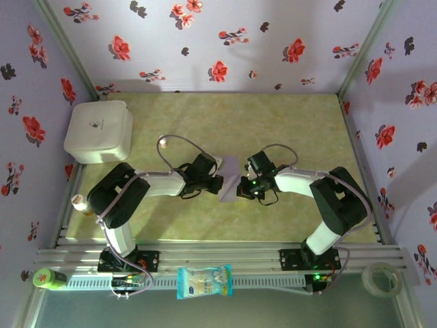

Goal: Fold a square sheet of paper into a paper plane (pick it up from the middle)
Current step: Fold the triangle a second time at the center of the table.

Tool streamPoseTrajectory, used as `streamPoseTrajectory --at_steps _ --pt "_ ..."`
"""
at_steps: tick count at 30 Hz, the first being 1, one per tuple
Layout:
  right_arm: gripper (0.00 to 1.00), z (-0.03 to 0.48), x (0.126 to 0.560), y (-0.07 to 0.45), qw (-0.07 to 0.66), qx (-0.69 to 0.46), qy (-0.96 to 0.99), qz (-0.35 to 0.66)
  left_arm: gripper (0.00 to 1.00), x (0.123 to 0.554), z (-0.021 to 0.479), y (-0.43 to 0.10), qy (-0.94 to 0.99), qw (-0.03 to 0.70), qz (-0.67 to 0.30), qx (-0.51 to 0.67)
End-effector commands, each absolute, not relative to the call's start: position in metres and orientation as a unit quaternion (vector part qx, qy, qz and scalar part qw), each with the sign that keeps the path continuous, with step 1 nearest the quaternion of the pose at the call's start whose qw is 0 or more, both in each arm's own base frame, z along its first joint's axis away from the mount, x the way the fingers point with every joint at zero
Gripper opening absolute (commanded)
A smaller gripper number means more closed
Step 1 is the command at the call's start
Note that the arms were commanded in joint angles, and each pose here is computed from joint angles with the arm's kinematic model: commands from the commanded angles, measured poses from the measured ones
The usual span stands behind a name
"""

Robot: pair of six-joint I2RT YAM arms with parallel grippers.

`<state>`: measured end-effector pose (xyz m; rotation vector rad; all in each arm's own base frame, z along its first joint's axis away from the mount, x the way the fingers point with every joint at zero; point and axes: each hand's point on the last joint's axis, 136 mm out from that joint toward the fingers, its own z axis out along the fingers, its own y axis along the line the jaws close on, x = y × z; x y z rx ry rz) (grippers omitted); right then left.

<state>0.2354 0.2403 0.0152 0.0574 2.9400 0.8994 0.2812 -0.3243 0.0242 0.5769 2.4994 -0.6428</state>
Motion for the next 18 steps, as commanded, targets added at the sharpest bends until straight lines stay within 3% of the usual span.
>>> streamPoseTrajectory --at_steps 1,18 --pt "0.03 -0.0091 0.2169 0.2138 0.0 0.029 0.975 0.222 0.0 0.2905 0.0288 -0.3213 0.915 0.26 -0.22 0.215" --pt "0.03 -0.0105 0.2165 0.2135 -0.002 0.03 0.975 0.221 0.0 0.2941 0.0332 -0.3198 0.914 0.272 -0.217 0.207"
